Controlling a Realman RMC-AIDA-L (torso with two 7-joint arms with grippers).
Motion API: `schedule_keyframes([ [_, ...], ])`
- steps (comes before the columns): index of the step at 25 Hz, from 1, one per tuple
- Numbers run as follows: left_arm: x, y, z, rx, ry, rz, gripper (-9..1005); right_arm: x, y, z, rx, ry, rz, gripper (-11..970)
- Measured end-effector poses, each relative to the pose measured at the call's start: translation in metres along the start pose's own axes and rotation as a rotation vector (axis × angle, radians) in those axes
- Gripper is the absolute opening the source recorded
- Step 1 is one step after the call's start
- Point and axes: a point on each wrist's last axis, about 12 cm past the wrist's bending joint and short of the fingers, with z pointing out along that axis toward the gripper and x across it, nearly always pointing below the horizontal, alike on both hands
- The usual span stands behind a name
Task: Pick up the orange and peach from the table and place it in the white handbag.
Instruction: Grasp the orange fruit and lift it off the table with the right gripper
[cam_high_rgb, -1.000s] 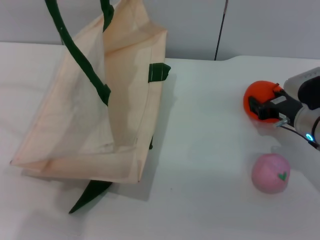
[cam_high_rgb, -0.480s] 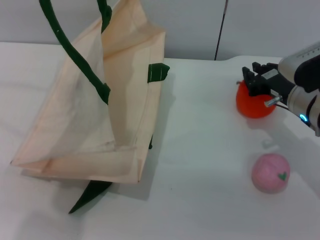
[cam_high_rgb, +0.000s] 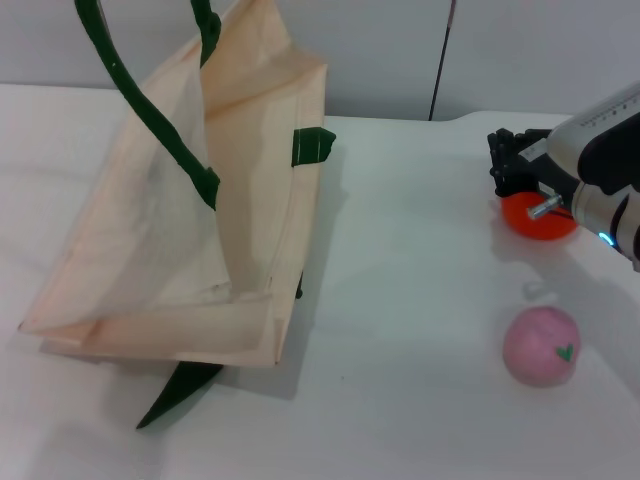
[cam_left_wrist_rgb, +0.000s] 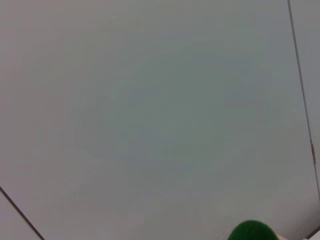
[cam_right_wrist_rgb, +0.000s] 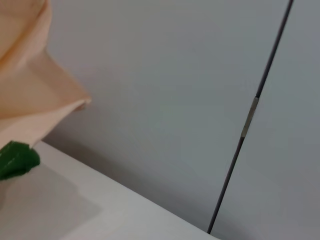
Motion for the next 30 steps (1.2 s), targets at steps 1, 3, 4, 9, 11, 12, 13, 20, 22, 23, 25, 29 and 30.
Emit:
schedule_keyframes([
  [1, 0.000, 0.000, 0.000, 0.000, 0.000, 0.000, 122, 0.000, 0.000, 0.000, 0.001, 0.000, -0.001, 56],
  [3, 0.000, 0.000, 0.000, 0.000, 0.001, 0.000, 121, 0.000, -0.002, -0.001, 0.009, -0.001, 0.007, 37],
  [4, 0.001, 0.000, 0.000, -0.001, 0.003, 0.000, 121, 0.002, -0.003, -0.002, 0.019, -0.001, 0.016, 27],
  [9, 0.004, 0.001, 0.000, -0.004, 0.011, -0.003, 121, 0.002, -0.007, -0.009, 0.041, -0.017, 0.035, 257],
  [11, 0.004, 0.002, 0.000, -0.004, 0.011, -0.003, 121, 0.002, -0.011, -0.013, 0.062, -0.025, 0.042, 354],
  [12, 0.004, 0.002, 0.000, -0.005, 0.012, -0.002, 121, 0.003, -0.012, -0.014, 0.070, -0.025, 0.044, 402],
  [13, 0.005, 0.002, 0.000, -0.008, 0.014, -0.002, 121, 0.003, -0.014, -0.014, 0.078, -0.025, 0.047, 451],
  [20, 0.006, 0.004, 0.000, -0.021, 0.030, 0.006, 121, 0.011, -0.017, -0.016, 0.089, -0.007, 0.074, 610],
  [22, 0.006, 0.003, 0.000, -0.020, 0.030, 0.007, 121, 0.016, -0.022, -0.017, 0.101, 0.007, 0.086, 656],
  [23, 0.006, 0.003, 0.000, -0.020, 0.030, 0.007, 121, 0.019, -0.024, -0.017, 0.108, 0.015, 0.094, 678],
  [25, 0.006, 0.003, 0.000, -0.019, 0.029, 0.007, 121, 0.025, -0.028, -0.018, 0.120, 0.030, 0.112, 732],
  [29, 0.007, 0.004, -0.001, -0.022, 0.030, 0.004, 121, 0.030, -0.028, -0.019, 0.101, 0.042, 0.147, 857],
  [30, 0.007, 0.004, -0.001, -0.022, 0.030, 0.003, 121, 0.030, -0.028, -0.019, 0.093, 0.043, 0.155, 888],
])
